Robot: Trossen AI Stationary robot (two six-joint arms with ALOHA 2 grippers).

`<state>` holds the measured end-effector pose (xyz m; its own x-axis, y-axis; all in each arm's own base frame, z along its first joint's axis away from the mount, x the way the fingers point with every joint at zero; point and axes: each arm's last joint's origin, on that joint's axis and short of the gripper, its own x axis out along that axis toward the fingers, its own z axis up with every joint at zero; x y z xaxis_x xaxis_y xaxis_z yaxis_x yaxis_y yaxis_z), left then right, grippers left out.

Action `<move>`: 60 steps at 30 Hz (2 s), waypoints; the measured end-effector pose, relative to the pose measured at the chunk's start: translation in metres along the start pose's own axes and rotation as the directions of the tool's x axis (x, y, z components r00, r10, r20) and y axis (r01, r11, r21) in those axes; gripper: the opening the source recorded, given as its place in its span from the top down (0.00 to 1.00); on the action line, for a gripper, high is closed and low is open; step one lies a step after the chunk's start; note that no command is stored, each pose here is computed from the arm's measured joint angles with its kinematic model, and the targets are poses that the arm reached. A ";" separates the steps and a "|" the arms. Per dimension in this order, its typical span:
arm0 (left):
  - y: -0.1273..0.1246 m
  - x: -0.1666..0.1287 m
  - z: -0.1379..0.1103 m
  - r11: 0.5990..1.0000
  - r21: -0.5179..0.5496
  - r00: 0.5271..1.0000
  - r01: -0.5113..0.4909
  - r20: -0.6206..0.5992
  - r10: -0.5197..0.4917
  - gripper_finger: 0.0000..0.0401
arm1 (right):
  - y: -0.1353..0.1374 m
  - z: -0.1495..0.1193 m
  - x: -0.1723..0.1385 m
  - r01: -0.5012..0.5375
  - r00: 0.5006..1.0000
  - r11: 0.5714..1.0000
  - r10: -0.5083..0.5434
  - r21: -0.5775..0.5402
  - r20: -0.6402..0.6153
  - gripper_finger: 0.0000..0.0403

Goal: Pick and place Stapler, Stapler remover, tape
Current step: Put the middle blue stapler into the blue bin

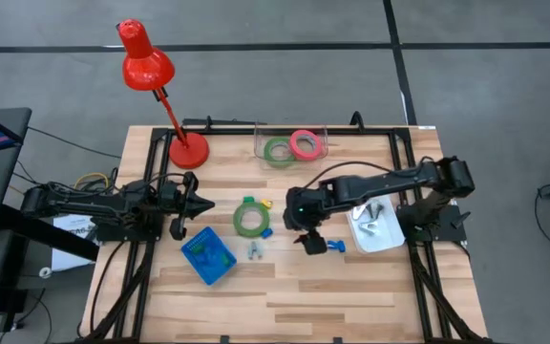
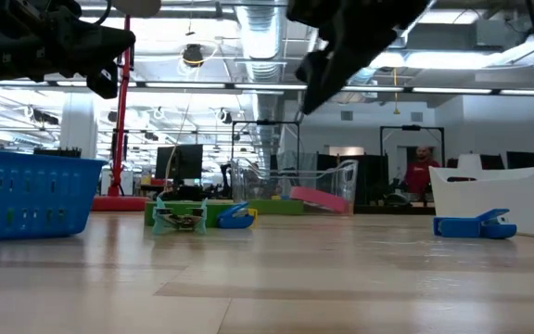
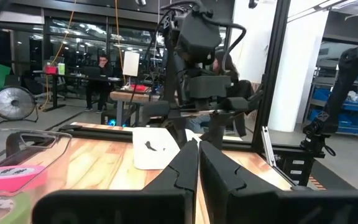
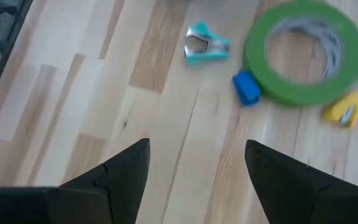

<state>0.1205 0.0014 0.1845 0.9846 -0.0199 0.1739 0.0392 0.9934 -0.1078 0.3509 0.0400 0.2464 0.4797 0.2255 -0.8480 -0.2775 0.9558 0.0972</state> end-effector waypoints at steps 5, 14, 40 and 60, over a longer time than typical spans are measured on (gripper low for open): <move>0.000 0.000 0.000 1.000 0.000 1.000 0.000 0.001 0.000 0.98 | 0.005 -0.019 -0.003 0.011 0.999 0.999 -0.010 0.031 -0.033 0.37; 0.000 0.000 0.001 1.000 0.000 1.000 0.001 0.006 -0.001 0.98 | 0.024 -0.049 0.012 0.039 0.990 0.998 -0.031 0.053 -0.141 0.37; 0.000 0.000 0.001 1.000 0.000 1.000 0.001 0.009 -0.001 0.98 | 0.048 -0.099 0.039 0.134 0.948 0.981 -0.085 0.142 -0.307 0.37; 0.000 0.000 0.001 1.000 0.000 1.000 0.002 0.013 -0.002 0.98 | 0.037 -0.107 0.044 0.191 0.943 0.967 -0.132 0.170 -0.307 0.37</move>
<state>0.1203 0.0014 0.1858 0.9822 -0.0200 0.1868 0.0406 0.9934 -0.1071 0.2728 0.0656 0.1566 0.2335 0.0283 -0.9719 -0.0353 0.9992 0.0206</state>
